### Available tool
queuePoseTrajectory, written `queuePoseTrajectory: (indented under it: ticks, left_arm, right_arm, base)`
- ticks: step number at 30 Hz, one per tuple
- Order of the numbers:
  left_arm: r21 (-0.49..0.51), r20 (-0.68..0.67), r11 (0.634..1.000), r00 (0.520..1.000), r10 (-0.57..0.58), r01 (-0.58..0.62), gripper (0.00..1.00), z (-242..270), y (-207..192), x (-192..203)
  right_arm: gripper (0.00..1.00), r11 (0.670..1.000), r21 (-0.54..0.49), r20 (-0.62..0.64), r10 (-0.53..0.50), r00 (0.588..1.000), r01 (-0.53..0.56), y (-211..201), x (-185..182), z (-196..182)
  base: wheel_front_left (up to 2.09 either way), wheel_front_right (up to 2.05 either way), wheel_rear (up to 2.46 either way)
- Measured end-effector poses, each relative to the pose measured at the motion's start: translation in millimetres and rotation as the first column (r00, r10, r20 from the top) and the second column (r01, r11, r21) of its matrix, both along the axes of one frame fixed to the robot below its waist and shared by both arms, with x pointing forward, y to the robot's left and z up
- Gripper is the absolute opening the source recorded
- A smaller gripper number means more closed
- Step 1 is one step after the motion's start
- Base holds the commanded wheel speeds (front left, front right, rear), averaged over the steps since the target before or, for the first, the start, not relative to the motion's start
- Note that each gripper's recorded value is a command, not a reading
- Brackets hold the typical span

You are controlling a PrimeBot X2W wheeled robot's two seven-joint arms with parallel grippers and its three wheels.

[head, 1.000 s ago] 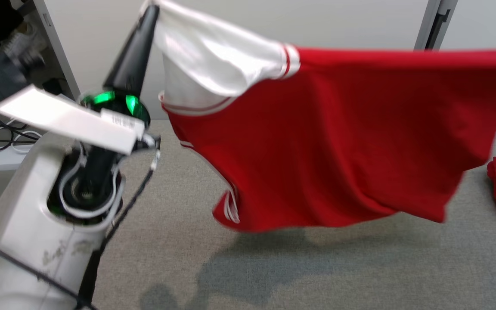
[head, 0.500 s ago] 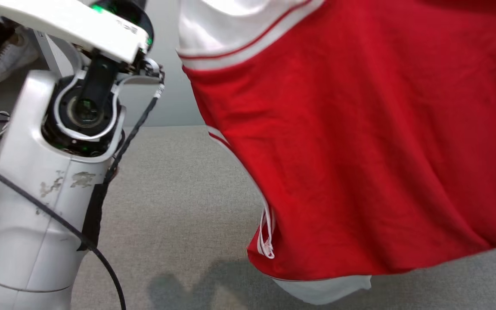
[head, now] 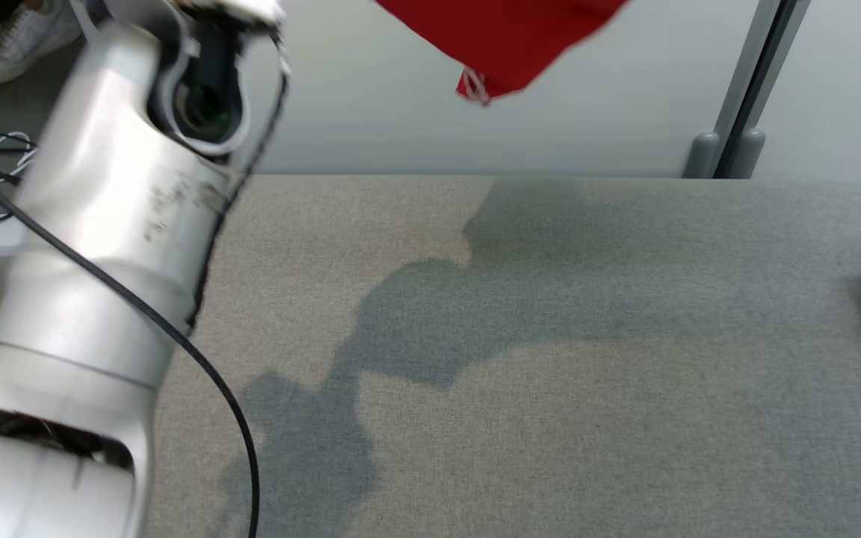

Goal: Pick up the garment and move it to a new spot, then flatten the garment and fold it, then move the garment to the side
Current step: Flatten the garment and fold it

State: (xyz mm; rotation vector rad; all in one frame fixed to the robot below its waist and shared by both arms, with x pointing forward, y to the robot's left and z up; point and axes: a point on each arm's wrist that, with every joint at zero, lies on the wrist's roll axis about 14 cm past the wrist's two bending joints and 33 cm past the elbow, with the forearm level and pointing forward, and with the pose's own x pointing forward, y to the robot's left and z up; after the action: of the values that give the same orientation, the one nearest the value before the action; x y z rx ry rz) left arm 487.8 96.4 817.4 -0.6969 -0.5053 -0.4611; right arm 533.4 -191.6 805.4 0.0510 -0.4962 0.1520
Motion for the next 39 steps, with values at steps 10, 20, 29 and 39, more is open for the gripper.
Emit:
queuePoseTrajectory:
  ticks: [10, 20, 29, 39]
  left_arm:
    - [0.100, -0.502, 0.978, 0.858, -0.110, 0.184, 0.00, -245, -40, -13]
    - [0.063, -0.702, 0.955, 0.693, -0.165, 0.291, 0.00, -364, -62, -70]
    - [0.044, -0.743, 0.977, 0.661, -0.107, 0.207, 0.00, -393, -24, -136]
    - [0.021, -0.749, 0.974, 0.649, -0.136, 0.228, 0.00, -391, -24, -169]
  right_arm:
    - [0.00, 0.998, -0.061, -0.570, -0.060, 0.819, 0.031, -11, 7, -246]
    - [0.00, 0.990, -0.020, -0.779, -0.102, 0.618, 0.137, -48, -52, -372]
    - [0.00, 0.989, 0.044, -0.819, -0.046, 0.573, 0.142, -44, -94, -408]
    - [0.00, 0.991, 0.056, -0.842, -0.017, 0.540, 0.119, -42, -124, -429]
  base:
    - [0.00, 0.00, 0.00]
    - [0.00, 0.00, 0.00]
    - [0.00, 0.00, 0.00]
    - [0.00, 0.00, 0.00]
